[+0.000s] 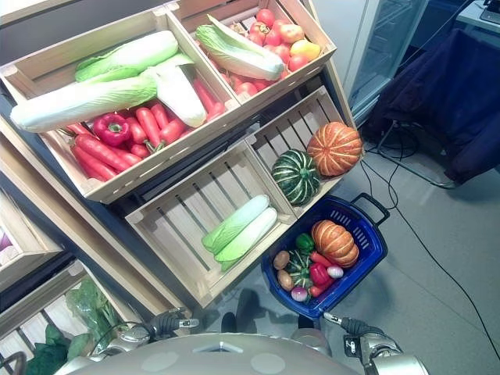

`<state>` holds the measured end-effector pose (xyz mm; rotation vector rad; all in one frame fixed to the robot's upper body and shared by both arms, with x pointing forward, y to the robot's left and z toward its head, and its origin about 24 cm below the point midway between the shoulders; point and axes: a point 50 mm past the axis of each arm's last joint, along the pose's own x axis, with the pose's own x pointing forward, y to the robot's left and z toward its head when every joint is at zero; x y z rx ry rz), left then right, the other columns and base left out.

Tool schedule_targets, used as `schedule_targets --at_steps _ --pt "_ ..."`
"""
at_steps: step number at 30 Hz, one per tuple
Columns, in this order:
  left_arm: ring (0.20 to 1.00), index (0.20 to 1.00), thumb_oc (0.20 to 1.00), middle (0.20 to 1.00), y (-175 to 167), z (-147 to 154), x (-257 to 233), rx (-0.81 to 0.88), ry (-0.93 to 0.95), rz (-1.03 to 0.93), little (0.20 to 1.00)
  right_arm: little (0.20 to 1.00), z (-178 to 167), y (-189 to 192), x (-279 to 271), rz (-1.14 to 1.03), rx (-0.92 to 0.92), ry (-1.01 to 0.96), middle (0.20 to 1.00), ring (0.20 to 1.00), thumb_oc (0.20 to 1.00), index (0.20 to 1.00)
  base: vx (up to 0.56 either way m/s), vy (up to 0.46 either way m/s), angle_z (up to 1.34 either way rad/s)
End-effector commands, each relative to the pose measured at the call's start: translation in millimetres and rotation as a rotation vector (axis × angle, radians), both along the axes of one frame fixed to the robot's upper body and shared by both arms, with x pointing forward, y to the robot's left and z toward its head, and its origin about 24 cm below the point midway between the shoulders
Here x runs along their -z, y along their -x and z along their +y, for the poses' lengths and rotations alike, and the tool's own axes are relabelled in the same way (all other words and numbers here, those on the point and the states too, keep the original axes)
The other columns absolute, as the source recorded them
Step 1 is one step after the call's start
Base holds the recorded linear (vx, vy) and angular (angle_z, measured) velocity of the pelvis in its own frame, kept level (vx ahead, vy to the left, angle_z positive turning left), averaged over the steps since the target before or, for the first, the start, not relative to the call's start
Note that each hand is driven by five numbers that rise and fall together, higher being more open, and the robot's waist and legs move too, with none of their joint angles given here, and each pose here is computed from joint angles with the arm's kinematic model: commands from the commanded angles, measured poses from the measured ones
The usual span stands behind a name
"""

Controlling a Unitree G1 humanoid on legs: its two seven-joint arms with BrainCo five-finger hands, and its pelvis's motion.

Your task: Pick up fruits and vegetables into the basket

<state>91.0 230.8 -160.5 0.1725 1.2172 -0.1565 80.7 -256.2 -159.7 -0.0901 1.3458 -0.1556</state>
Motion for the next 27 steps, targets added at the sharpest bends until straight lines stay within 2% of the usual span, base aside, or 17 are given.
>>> schedule_targets --at_steps 1,27 --pt "1.000 1.000 1.000 1.000 -7.7 1.0 -0.6 -0.038 0.014 0.023 1.000 1.000 -0.1 -7.2 -1.3 -0.011 -0.023 0.014 1.000 1.000 1.000 1.000 0.00 0.000 0.00" --pt "1.000 1.000 1.000 1.000 -11.9 5.6 -3.3 -0.084 0.028 -0.025 1.000 1.000 -3.0 -5.6 -1.8 -0.012 -0.005 0.027 1.000 1.000 1.000 1.000 0.00 0.000 0.00"
